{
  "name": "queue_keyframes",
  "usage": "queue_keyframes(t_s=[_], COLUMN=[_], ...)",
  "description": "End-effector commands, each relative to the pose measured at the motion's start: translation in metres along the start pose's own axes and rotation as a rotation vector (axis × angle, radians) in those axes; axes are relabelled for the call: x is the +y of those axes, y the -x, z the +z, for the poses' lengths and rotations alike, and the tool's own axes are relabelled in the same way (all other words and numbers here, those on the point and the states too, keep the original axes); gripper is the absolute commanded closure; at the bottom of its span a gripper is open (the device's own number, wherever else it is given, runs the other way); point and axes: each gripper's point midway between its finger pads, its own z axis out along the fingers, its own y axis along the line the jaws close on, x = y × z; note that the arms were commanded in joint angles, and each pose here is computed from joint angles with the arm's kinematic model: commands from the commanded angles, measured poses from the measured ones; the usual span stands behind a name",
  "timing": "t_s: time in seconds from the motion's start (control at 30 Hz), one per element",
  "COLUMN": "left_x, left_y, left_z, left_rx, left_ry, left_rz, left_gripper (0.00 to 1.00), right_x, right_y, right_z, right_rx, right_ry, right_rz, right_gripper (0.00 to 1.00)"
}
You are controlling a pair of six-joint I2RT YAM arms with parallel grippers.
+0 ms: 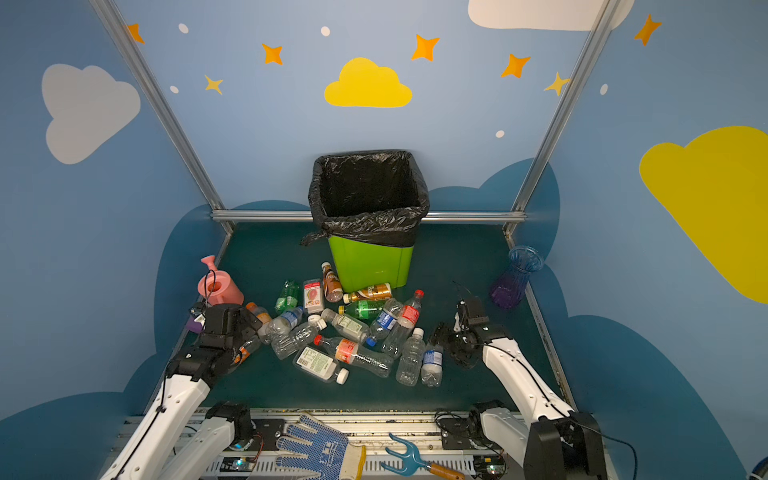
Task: Throw the plastic bottles in the bin
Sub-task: 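Lower the right gripper to the blue-cap water bottle in the pile, then grasp the blue-cap bottle with the right gripper and lift it over the bin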
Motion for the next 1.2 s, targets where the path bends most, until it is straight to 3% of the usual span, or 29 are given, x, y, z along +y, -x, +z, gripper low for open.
queue_keyframes(t_s=[0.0,0.17,0.4,0.5,0.6,0.73,0.9,1.03,1.17], left_x=[0.000,0.001,0.001,0.001,0.002,0.001,-0.002,-0.004,-0.005], left_y=[-0.006,-0.008,-0.007,-0.007,-0.006,-0.004,-0.005,-0.004,-0.005], left_z=[0.004,0.006,0.005,0.005,0.004,0.004,0.005,0.006,0.007], left_rx=[0.009,0.014,0.006,0.009,0.001,-0.007,-0.001,0.002,0.003], left_ry=[-0.006,-0.002,-0.006,-0.006,-0.004,-0.010,-0.017,-0.025,-0.032], left_rz=[0.016,0.020,0.022,0.025,0.024,0.026,0.030,0.029,0.030], left_gripper=[0.00,0.00,0.00,0.00,0.00,0.00,0.00,0.00,0.00], right_x=[-0.013,-0.026,-0.034,-0.035,-0.031,-0.006,0.061,0.105,0.149], right_y=[-0.019,-0.033,-0.041,-0.040,-0.029,0.005,0.081,0.151,0.182], right_z=[0.003,0.013,0.028,0.031,0.024,-0.003,-0.088,-0.210,-0.333], right_rx=[0.035,0.069,0.098,0.097,0.051,-0.106,-0.367,-0.660,-0.980], right_ry=[-0.057,-0.104,-0.130,-0.139,-0.144,-0.096,0.037,0.114,0.253], right_rz=[0.013,0.022,0.024,0.024,0.009,-0.028,-0.172,-0.214,-0.262], right_gripper=[0.20,0.28,0.31,0.40,0.49,0.52,0.54,0.54,0.54])
